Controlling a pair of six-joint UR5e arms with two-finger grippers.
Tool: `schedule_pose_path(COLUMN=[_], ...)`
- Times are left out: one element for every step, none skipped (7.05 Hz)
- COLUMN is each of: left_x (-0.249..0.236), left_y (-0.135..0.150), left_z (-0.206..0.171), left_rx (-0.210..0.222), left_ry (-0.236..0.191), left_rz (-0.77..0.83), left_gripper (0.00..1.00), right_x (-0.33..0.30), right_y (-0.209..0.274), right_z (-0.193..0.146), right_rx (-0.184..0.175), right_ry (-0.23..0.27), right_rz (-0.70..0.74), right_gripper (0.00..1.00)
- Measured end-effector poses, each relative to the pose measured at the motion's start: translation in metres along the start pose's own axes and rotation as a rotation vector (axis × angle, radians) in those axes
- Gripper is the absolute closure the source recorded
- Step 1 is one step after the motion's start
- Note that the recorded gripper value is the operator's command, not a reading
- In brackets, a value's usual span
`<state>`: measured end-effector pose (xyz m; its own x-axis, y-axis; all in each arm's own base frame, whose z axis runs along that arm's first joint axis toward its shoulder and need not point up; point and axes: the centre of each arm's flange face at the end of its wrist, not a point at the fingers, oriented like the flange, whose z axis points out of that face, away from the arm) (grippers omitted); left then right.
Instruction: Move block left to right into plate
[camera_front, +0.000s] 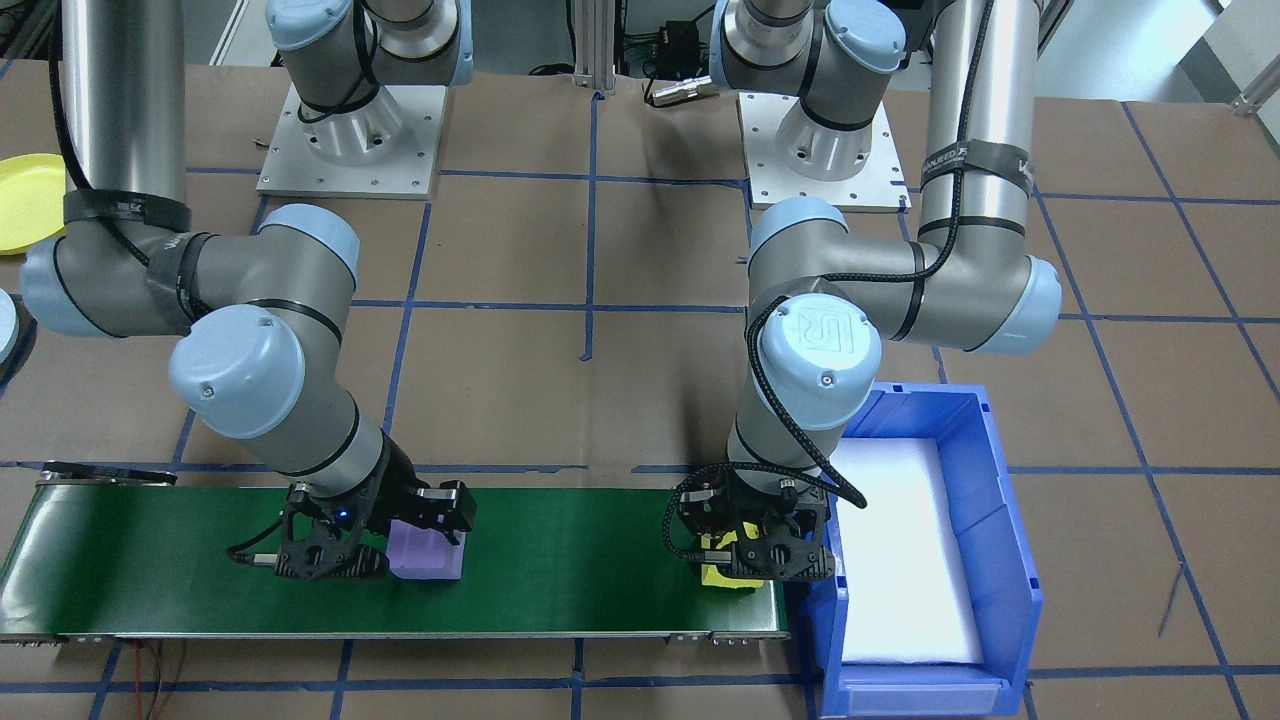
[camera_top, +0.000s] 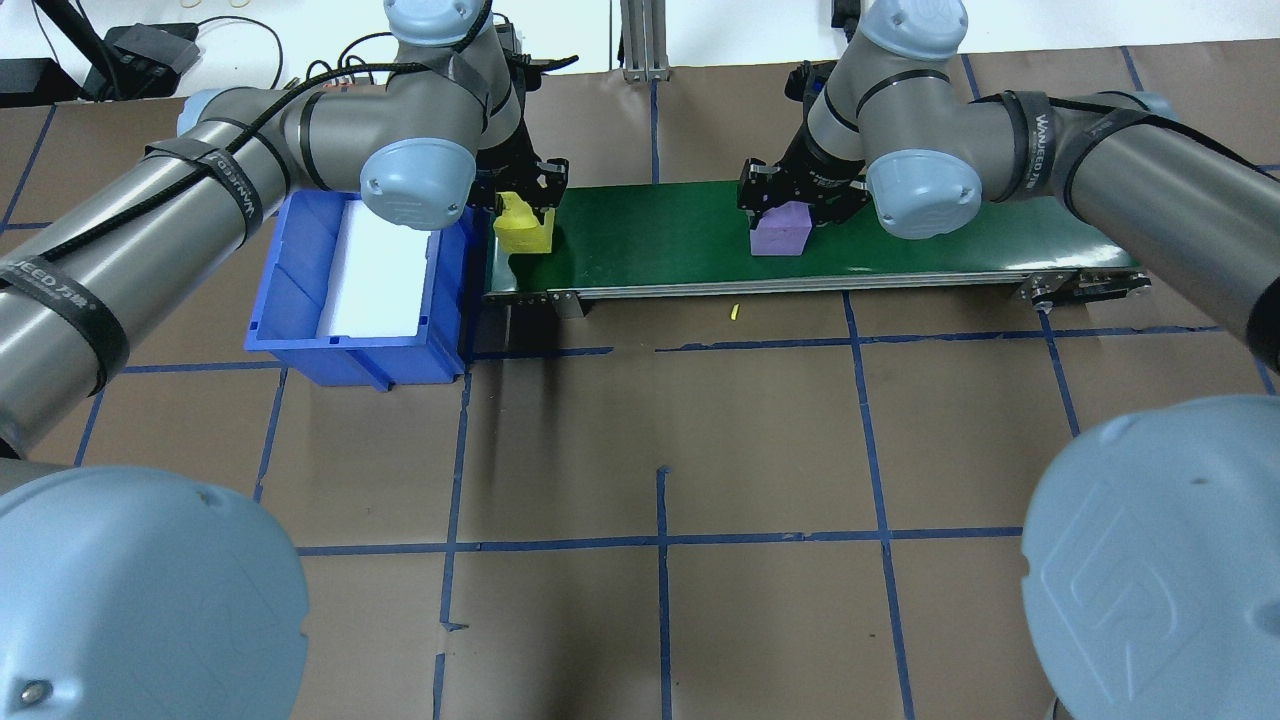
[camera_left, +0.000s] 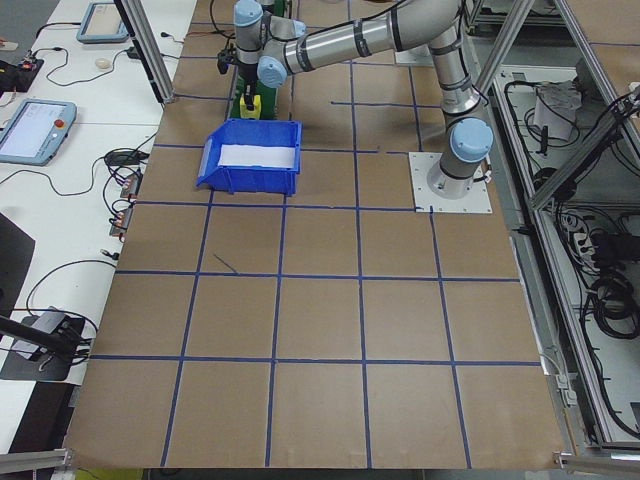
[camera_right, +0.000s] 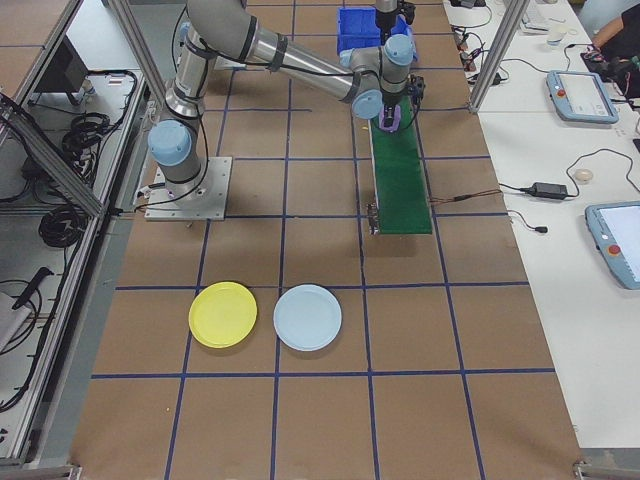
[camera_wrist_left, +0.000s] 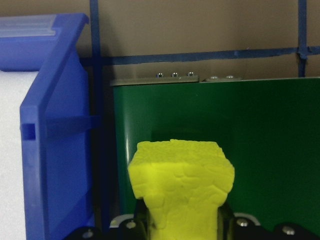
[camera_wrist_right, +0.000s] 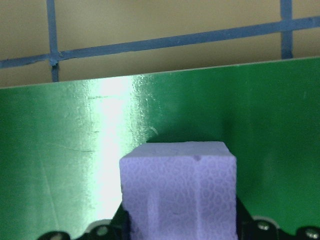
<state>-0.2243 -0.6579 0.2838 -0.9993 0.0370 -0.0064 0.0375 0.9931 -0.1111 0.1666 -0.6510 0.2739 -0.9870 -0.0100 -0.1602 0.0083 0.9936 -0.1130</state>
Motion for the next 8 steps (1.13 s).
schedule_pose_path(left_x=[0.0, 0.0, 0.0, 0.0, -0.001, -0.005, -0.014, -0.033], left_y=[0.0, 0.001, 0.002, 0.003, 0.007, 0.02, 0.04, 0.062], left_z=[0.003, 0.005, -0.001, -0.016, -0.043, -0.079, -0.122, -0.163], left_rx=[-0.001, -0.003, 0.005, 0.025, 0.041, 0.038, 0.029, 0.016], left_ry=[0.001, 0.001, 0.002, 0.003, 0.001, -0.001, -0.006, -0.011], left_rz=[-0.001, -0.002, -0.003, -0.003, -0.004, -0.003, -0.007, -0.028], left_gripper=[0.08, 0.04, 0.0, 0.0, 0.0, 0.0, 0.0, 0.0], right_x=[0.042, 0.107, 0.186, 0.272, 0.37, 0.451, 0.508, 0.547], right_y=[-0.006, -0.002, 0.012, 0.036, 0.075, 0.125, 0.172, 0.209], right_z=[-0.034, -0.081, -0.129, -0.165, -0.185, -0.186, -0.171, -0.14], right_rx=[0.015, 0.003, -0.025, -0.064, -0.112, -0.149, -0.168, -0.176], right_ry=[0.075, 0.135, 0.192, 0.238, 0.253, 0.233, 0.21, 0.195], right_rz=[-0.109, -0.209, -0.311, -0.379, -0.407, -0.397, -0.369, -0.34], right_gripper=[0.6, 0.6, 0.6, 0.61, 0.61, 0.6, 0.53, 0.45])
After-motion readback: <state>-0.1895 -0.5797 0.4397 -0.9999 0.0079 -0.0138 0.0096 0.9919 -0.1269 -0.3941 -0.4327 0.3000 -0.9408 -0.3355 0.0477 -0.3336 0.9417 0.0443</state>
